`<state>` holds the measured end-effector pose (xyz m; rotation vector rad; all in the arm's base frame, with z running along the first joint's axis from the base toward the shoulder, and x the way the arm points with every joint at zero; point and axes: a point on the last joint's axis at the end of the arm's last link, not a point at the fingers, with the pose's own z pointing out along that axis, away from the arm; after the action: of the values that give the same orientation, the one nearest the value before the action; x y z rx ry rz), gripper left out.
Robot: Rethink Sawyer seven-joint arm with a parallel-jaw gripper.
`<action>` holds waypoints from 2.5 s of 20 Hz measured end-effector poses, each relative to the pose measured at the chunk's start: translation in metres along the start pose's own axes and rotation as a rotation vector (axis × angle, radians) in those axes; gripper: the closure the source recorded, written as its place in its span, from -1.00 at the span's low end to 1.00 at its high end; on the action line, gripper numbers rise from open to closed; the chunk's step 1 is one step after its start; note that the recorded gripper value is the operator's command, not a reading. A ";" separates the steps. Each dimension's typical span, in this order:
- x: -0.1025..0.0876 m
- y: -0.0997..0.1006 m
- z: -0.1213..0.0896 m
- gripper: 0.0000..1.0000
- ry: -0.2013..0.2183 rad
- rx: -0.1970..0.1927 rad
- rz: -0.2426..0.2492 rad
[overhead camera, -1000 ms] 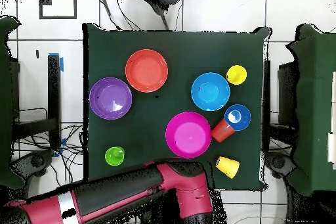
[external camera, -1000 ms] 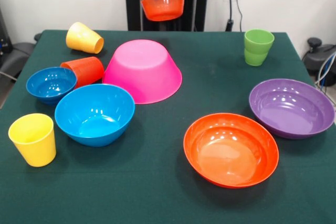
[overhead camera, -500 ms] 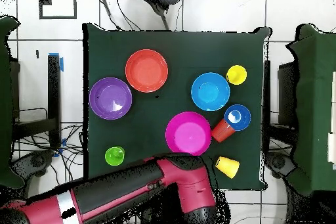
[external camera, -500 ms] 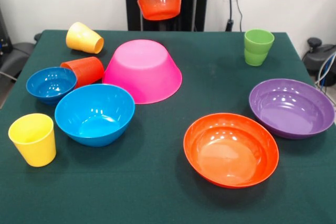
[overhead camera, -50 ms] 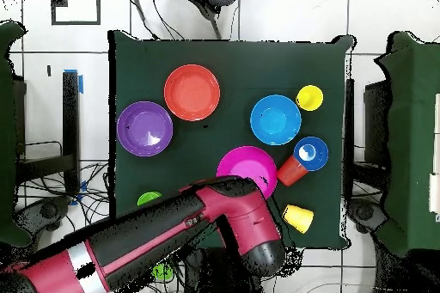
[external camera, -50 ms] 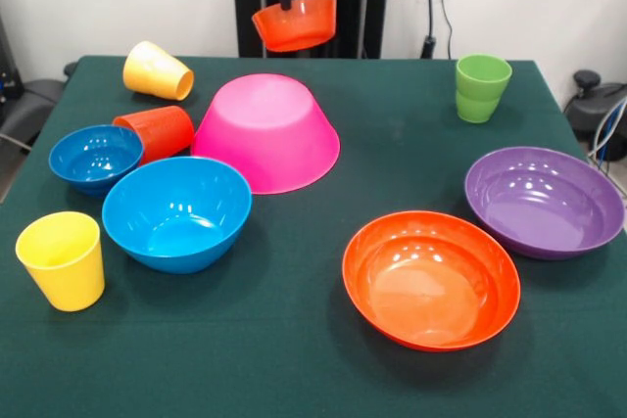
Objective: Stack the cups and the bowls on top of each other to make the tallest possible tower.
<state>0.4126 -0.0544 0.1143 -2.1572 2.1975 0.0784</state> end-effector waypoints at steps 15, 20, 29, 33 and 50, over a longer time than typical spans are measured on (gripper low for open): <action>0.015 -0.060 -0.012 1.00 0.000 0.020 -0.092; 0.017 -0.072 -0.023 1.00 0.026 0.009 -0.122; 0.019 -0.081 -0.026 1.00 0.037 -0.008 -0.153; 0.019 -0.080 -0.025 1.00 0.036 -0.007 -0.151; 0.036 -0.057 0.007 1.00 0.113 -0.157 -0.175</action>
<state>0.4695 -0.0905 0.1050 -2.4871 2.1136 0.1272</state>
